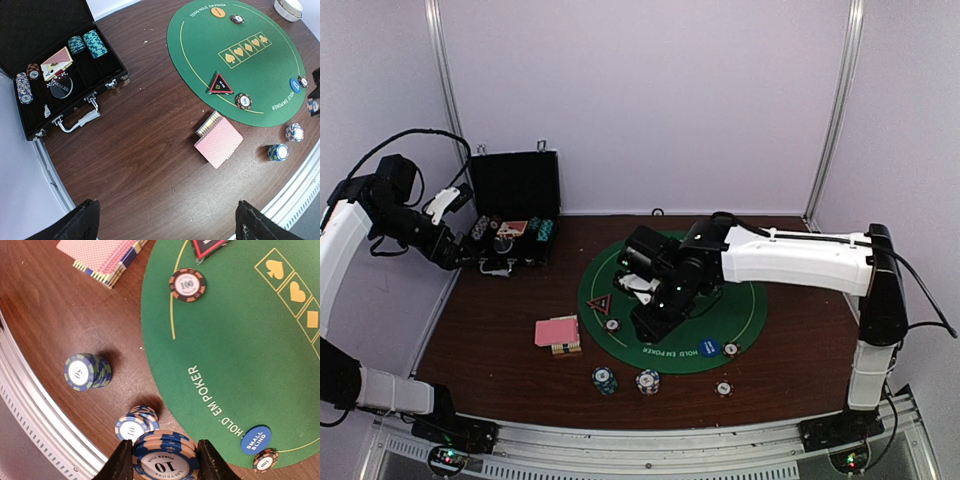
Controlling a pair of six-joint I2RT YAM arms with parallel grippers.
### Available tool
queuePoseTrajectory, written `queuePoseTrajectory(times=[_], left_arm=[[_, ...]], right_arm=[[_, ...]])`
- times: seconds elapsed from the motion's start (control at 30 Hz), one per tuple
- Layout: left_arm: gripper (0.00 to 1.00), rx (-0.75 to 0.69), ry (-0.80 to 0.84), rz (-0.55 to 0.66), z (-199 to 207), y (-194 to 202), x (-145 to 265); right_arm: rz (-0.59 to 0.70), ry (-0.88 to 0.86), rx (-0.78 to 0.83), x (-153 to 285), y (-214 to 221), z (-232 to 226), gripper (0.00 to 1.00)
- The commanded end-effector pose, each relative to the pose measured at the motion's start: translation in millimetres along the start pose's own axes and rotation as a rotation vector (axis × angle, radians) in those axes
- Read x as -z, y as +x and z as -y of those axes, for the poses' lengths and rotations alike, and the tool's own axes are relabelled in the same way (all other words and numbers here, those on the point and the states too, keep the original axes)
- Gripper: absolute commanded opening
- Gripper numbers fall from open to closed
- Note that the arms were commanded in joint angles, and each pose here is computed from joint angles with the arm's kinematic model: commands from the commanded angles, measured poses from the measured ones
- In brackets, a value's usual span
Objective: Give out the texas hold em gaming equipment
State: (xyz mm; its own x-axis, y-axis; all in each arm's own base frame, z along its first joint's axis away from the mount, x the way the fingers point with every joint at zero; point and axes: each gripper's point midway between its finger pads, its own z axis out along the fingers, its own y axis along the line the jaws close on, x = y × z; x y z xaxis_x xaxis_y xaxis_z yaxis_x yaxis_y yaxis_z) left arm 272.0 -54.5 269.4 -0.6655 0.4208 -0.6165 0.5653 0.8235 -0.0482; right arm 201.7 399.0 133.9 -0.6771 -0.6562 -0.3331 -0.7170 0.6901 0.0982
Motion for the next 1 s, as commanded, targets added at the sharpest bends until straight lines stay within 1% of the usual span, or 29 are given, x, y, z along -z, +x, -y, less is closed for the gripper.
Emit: queuePoseTrajectory(times=[0.0,0.07,0.3,0.47,0.7,0.97], left_arm=[[0.97,-0.020,-0.014,0.027,-2.8,-9.0,6.8],[0.97,-0.019,-0.011,0.027,-2.9,-9.4,6.4],[0.97,-0.013,-0.005,0.023,-3.5,-9.7,4.3],[0.98,-0.010,-0.001,0.021,-3.6,-10.0,3.4],[0.97,-0.008,0.004,0.022,-4.9,-12.6,2.1],[0.97,-0.002,0.010,0.008,-6.9,-11.3,-2.3]], right_arm=[[0.089,0.053,-0.058,37.0,-23.6,31.8,0.00],[0.110,0.078,-0.089,42.4,-31.8,50.4,0.00],[0.206,0.183,-0.240,64.9,-62.4,139.2,0.00],[0.259,0.237,-0.334,68.7,-82.9,195.2,0.00],[0.240,0.295,-0.426,36.7,-99.7,263.7,0.00],[0.189,0.317,-0.519,-7.1,-98.3,321.4,0.00]])
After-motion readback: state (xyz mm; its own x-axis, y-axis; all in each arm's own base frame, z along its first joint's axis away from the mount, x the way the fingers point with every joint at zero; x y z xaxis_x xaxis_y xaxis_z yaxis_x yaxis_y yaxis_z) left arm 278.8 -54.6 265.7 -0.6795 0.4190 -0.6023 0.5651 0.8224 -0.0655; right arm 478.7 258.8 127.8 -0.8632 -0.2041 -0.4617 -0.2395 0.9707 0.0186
